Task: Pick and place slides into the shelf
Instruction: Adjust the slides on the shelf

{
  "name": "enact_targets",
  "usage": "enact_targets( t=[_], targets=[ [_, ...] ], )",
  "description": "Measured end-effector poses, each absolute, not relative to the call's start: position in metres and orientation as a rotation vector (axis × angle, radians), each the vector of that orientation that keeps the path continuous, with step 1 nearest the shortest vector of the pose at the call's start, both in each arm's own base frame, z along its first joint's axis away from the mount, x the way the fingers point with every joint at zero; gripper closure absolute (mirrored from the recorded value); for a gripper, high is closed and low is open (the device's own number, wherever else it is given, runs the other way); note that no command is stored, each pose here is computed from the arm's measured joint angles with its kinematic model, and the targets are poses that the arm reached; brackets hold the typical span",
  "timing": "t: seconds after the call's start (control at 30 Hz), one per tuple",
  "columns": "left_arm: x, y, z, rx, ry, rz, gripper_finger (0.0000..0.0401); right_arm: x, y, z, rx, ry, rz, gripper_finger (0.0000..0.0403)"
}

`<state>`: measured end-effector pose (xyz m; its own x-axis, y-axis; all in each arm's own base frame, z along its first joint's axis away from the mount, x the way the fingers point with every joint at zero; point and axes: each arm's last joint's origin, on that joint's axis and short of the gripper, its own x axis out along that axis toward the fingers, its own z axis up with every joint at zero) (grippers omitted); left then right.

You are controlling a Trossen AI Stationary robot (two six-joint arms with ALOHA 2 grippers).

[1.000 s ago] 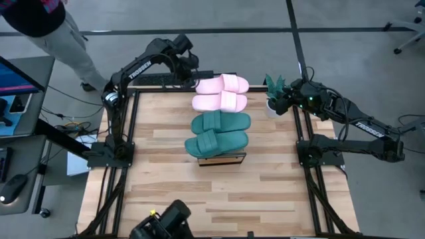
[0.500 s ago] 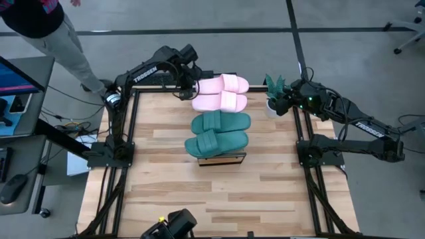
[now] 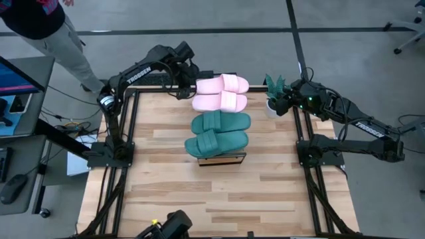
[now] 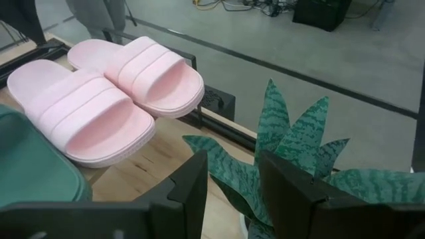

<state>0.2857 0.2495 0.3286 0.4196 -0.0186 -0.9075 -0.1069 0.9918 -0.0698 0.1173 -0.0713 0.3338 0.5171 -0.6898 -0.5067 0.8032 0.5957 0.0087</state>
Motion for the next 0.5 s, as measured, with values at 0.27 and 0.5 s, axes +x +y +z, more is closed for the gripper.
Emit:
enact_targets(
  t=[0.27, 0.5],
  targets=[
    [0.2886, 0.2527, 0.3243, -0.094, 1.114, 0.061, 0.0401, 0.1172, -0.0713, 0.3338, 0.259, 0.486, -0.909, 0.0274],
    [0.2915, 0.2533, 0.3253, -0.075, 1.092, 0.067, 0.0401, 0.1173, -0.0713, 0.3338, 0.259, 0.485, -0.910, 0.0274]
  ],
)
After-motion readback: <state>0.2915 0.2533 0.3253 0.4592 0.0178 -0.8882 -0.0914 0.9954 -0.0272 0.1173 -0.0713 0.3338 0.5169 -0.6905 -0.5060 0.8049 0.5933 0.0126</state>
